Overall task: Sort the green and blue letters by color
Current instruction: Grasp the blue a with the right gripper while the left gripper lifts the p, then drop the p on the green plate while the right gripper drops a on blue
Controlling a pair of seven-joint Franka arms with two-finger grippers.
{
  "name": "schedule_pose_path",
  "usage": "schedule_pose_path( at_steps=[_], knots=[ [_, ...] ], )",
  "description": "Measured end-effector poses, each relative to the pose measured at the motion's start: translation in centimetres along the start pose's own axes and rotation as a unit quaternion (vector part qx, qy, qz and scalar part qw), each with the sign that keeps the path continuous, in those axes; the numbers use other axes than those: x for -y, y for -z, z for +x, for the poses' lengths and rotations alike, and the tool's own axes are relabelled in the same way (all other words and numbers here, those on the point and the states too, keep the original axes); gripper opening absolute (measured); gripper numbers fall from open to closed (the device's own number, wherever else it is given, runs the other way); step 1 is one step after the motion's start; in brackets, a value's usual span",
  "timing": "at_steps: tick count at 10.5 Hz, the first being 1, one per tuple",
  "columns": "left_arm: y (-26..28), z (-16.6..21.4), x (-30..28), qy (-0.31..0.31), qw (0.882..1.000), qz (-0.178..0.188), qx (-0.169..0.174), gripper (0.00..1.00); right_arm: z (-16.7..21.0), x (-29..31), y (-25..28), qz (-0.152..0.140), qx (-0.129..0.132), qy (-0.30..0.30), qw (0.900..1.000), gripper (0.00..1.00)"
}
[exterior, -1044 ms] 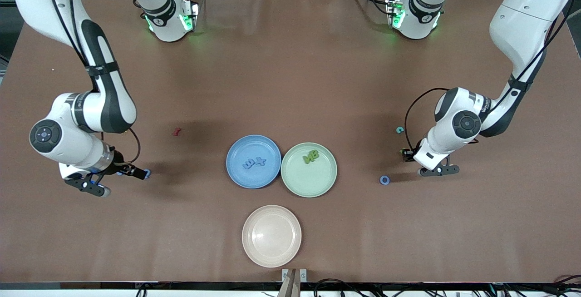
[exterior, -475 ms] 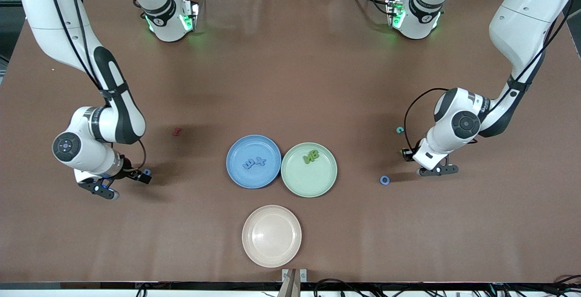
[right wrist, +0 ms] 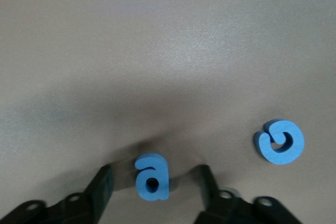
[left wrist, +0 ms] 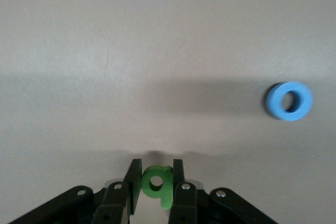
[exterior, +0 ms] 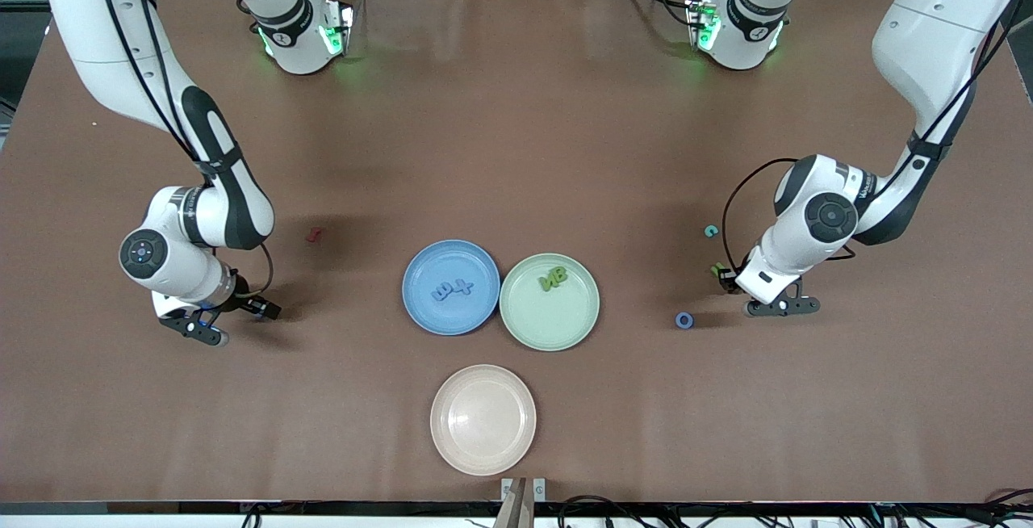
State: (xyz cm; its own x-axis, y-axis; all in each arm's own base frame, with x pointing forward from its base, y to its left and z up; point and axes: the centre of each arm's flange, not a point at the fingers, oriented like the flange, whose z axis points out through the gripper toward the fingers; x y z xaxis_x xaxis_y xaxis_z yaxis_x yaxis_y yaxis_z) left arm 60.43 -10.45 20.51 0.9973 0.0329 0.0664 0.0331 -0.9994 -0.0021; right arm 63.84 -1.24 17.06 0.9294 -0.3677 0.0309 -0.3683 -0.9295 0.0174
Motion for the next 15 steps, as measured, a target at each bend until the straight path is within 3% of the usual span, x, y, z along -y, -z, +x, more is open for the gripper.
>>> schedule_pose_path(
  at_steps=[3, 4, 7, 10, 13, 15],
  knots=[
    [5.1, -0.1, -6.1, -0.046, 0.998, -0.023, -0.039, 0.28, -0.1, 0.8, 0.6, 0.004, -0.006, 0.005, 1.000, 0.33],
    [6.4, -0.7, -8.8, -0.067, 0.996, -0.035, -0.046, 0.28, -0.1, 0.9, 0.6, 0.005, -0.007, 0.006, 1.000, 0.29],
    [8.2, -3.3, -16.3, -0.123, 0.989, -0.058, -0.055, 0.28, -0.1, 1.0, 1.0, 0.006, -0.009, 0.007, 1.000, 0.27],
    [9.9, -6.2, -25.8, -0.177, 0.978, -0.086, -0.068, 0.28, -0.8, 4.1, 5.8, 0.011, -0.005, 0.030, 0.999, 0.27],
    [8.8, -6.3, -30.4, -0.193, 0.973, -0.110, -0.067, 0.28, -5.0, 12.8, 10.6, 0.065, -0.003, 0.054, 0.996, 0.27],
    [6.8, -4.5, -30.8, -0.187, 0.975, -0.095, -0.074, 0.28, -9.0, 19.0, 11.4, 0.093, 0.008, 0.062, 0.994, 0.27]
  ],
)
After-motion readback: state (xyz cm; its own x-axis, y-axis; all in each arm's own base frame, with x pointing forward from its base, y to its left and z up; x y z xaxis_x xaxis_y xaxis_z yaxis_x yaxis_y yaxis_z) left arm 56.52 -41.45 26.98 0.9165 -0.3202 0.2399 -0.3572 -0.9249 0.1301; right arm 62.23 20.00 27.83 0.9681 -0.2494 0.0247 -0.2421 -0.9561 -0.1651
